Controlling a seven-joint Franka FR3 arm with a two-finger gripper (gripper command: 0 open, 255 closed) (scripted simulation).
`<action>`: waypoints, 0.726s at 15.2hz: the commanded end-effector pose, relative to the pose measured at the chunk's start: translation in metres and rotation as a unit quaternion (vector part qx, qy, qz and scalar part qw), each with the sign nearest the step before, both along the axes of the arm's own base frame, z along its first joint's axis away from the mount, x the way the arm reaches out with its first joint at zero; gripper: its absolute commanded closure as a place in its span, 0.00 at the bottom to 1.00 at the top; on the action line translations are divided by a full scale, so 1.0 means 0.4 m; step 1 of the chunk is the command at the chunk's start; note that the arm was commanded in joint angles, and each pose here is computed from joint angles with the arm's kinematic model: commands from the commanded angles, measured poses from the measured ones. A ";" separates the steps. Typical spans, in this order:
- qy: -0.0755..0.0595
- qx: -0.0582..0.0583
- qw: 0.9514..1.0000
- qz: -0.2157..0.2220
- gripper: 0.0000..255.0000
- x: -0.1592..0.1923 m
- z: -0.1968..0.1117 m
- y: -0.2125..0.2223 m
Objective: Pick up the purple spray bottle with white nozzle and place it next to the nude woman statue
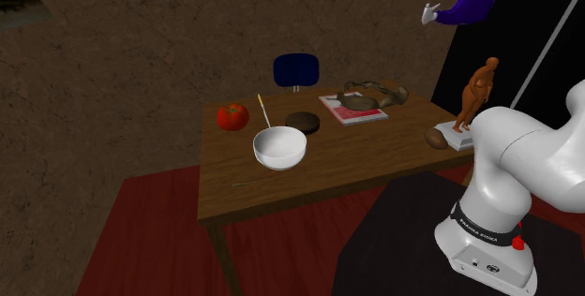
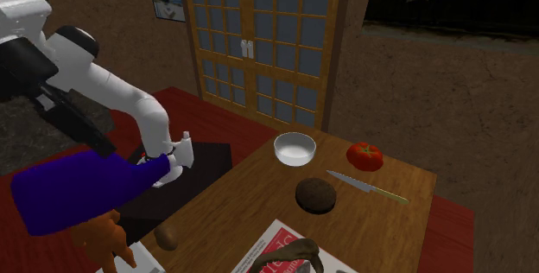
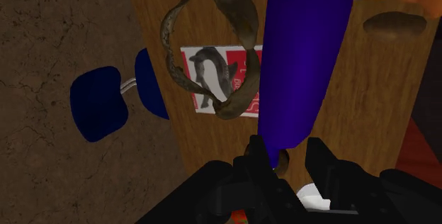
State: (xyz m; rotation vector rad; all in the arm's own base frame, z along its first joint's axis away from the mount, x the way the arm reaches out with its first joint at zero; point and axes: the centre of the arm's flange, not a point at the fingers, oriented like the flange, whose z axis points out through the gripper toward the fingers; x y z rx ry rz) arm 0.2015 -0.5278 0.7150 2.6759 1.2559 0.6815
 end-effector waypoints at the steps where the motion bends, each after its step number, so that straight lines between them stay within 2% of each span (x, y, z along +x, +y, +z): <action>1: 0.000 0.000 1.000 0.000 1.00 -0.045 0.010 -0.053; 2: 0.000 0.000 1.000 0.000 1.00 -0.072 0.010 -0.088; 11: 0.000 0.000 1.000 0.000 1.00 -0.072 -0.109 -0.088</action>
